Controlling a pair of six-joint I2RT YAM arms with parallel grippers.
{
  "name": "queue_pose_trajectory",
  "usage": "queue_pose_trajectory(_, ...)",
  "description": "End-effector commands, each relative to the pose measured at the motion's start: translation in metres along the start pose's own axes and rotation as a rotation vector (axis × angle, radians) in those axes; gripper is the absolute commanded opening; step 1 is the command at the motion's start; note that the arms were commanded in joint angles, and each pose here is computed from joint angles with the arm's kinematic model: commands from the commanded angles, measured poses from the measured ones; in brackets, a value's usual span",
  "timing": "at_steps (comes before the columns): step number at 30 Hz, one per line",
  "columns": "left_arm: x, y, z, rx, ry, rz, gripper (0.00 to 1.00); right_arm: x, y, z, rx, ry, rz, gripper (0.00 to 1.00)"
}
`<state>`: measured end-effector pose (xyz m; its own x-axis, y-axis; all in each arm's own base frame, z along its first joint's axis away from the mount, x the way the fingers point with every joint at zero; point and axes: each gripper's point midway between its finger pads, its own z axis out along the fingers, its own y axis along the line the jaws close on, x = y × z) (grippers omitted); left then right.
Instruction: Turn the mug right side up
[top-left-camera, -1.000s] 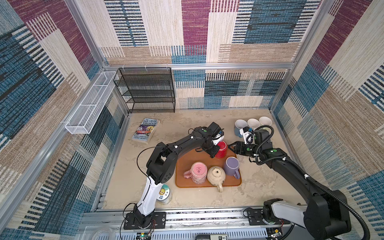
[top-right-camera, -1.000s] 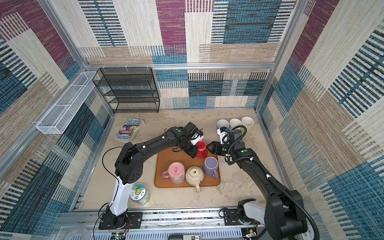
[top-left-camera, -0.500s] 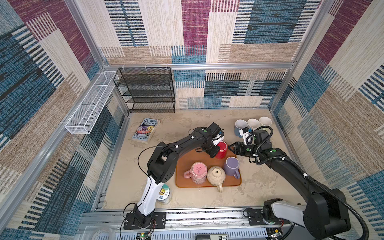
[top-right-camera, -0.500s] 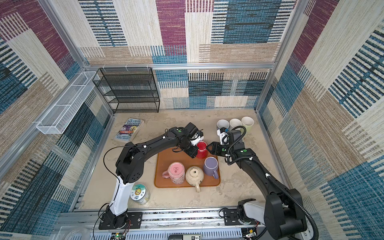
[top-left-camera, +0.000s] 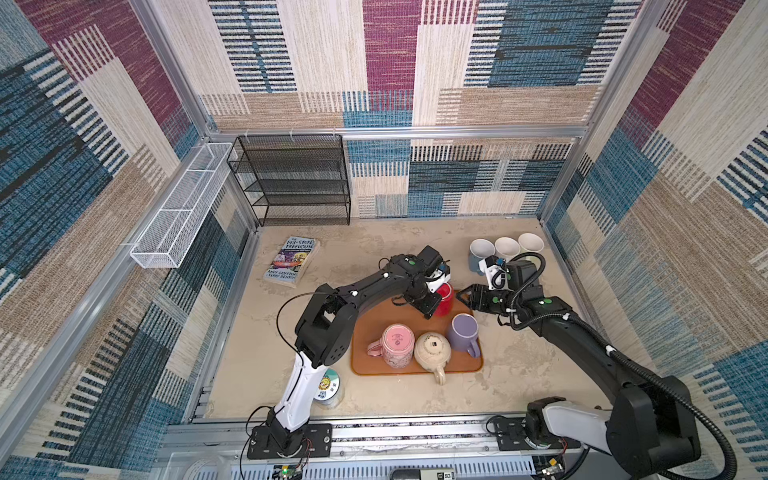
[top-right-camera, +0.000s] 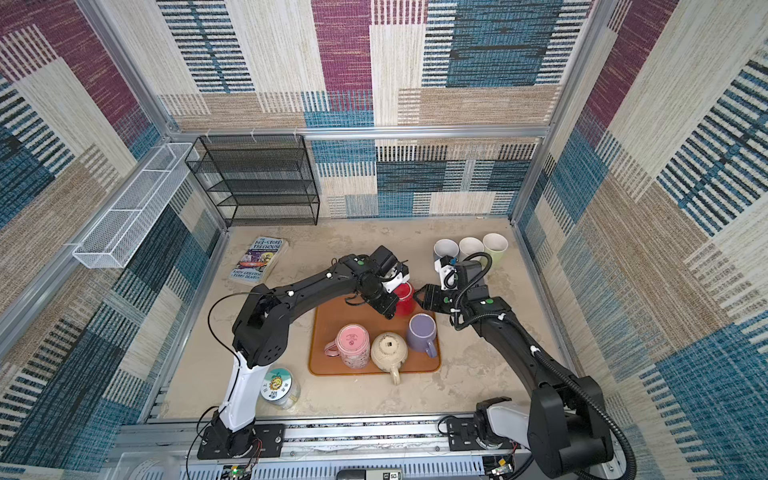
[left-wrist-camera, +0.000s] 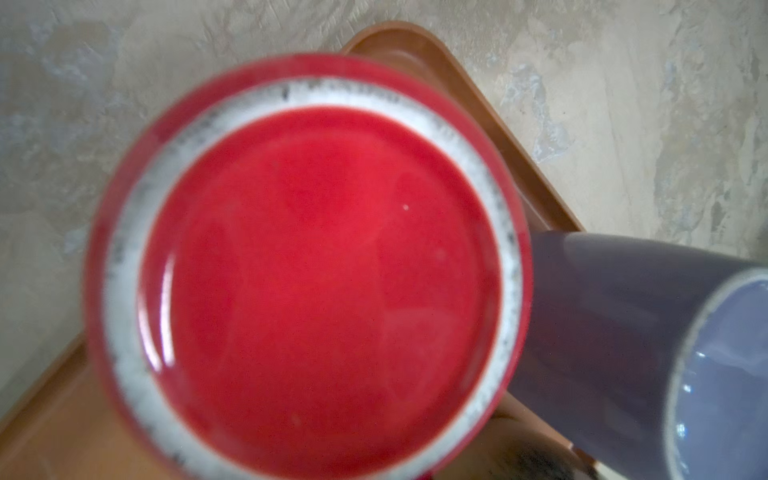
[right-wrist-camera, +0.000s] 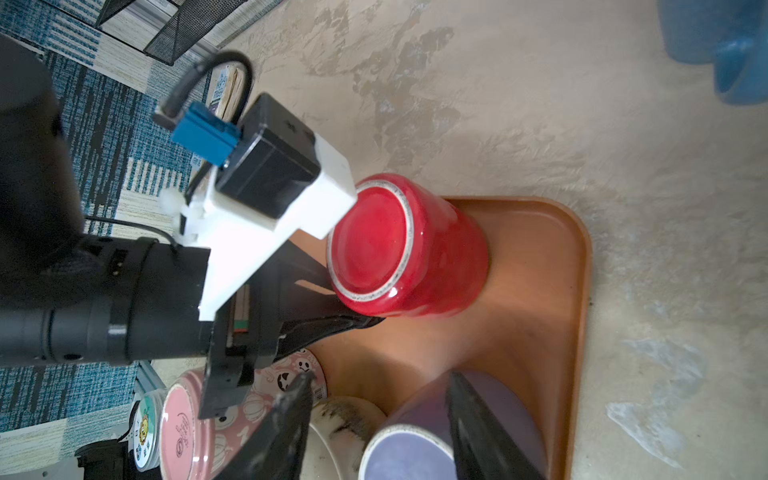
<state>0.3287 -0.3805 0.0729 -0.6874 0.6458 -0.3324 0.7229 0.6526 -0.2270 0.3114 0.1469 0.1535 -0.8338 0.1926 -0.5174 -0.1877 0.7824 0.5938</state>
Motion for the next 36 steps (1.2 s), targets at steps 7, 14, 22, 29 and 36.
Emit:
queue_pose_trajectory(7, -0.007, 0.005, -0.009, -0.032, -0.031, -0.009, 0.00, -0.003, 0.003, -0.001, -0.011, -0.019, -0.016, 0.55)
queue_pose_trajectory(14, -0.018, 0.005, -0.036, -0.066, -0.090, -0.011, 0.00, -0.006, 0.006, -0.003, -0.019, -0.031, -0.026, 0.54)
queue_pose_trajectory(22, -0.035, -0.004, -0.081, -0.036, -0.227, 0.005, 0.00, -0.011, 0.024, -0.013, -0.099, -0.078, -0.082, 0.56)
queue_pose_trajectory(29, -0.049, -0.016, -0.134, 0.089, -0.389, -0.019, 0.00, -0.004, 0.061, -0.026, -0.328, -0.113, -0.151, 0.58)
queue_pose_trajectory(36, -0.057, -0.030, -0.192, 0.245, -0.561, -0.017, 0.00, 0.007, 0.089, -0.036, -0.543, -0.105, -0.174, 0.61)
